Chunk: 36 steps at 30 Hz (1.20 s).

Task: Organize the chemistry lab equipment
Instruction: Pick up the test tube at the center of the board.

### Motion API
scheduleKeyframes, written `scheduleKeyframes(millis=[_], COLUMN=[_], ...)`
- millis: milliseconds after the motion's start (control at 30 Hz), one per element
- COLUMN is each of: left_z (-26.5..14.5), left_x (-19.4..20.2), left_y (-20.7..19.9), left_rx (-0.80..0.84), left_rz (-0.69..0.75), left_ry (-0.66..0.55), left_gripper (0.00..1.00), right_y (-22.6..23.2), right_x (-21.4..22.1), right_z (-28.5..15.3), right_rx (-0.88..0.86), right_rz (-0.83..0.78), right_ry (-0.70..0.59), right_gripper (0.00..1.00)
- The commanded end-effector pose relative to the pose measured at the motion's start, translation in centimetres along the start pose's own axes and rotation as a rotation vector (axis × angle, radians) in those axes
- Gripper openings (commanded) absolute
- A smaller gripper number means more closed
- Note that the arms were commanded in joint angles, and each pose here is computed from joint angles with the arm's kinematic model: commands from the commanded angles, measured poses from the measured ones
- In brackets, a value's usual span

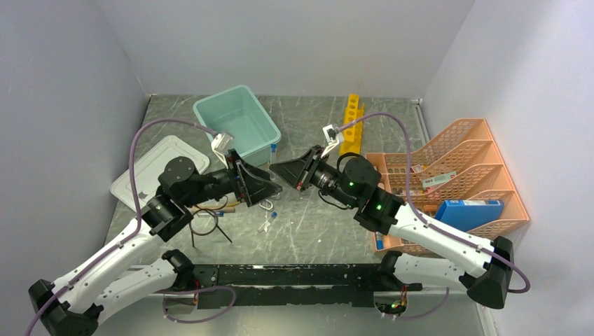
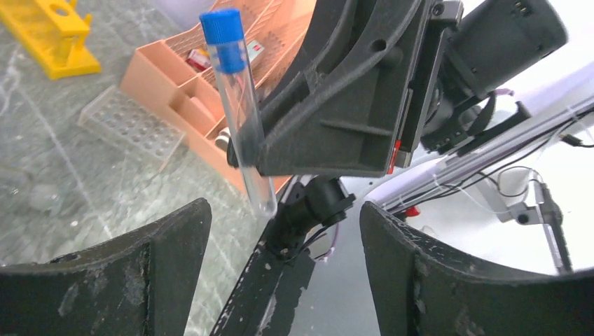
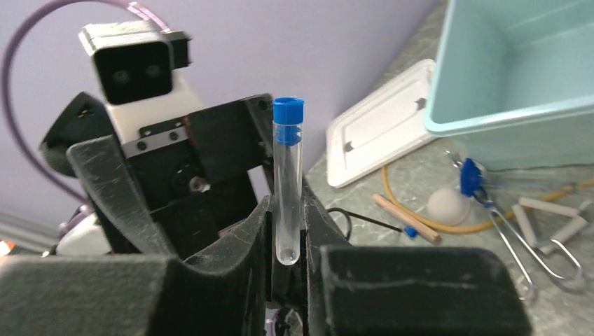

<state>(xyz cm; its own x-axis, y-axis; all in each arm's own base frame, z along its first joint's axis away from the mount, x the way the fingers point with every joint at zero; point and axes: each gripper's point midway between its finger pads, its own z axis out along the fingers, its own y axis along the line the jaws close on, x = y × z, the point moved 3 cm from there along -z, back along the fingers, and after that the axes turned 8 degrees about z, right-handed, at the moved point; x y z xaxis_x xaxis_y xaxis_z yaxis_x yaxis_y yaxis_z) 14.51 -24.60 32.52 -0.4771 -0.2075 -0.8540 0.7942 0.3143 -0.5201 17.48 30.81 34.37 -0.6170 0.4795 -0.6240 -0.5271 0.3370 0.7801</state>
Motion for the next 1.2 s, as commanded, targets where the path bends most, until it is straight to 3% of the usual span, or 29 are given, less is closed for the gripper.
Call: scheduleKeyframes(millis=[0,500,900,1167], left_z=[0.2,-0.3,-0.3,-0.3], left_x=[-2.5,-3.6,-3.3,-3.1], left_y=[-2.7,-4.4,-4.5,-4.5], left_rx=[0.153,0.23,0.244,0.249], left_rz=[0.004,0.003,-0.001,-0.008], left_ry=[-0.093,-0.133,-0.12,-0.113], left_gripper=[0.8,0.45,0.33,0.05], right_y=[3.1,4.6,4.9,4.7], right_x=[-0.7,-1.0,-1.2,-0.9], right_z=[-0.8,-2.1,-2.5,-2.5], right_rx=[-0.179,-0.282,-0.303,-0.31], right_rz=[-0.005,0.011,0.016,0.019], right_ry=[0.001,-0.019,-0.034,-0.027], right_gripper=[0.0,0.0,0.0,0.0])
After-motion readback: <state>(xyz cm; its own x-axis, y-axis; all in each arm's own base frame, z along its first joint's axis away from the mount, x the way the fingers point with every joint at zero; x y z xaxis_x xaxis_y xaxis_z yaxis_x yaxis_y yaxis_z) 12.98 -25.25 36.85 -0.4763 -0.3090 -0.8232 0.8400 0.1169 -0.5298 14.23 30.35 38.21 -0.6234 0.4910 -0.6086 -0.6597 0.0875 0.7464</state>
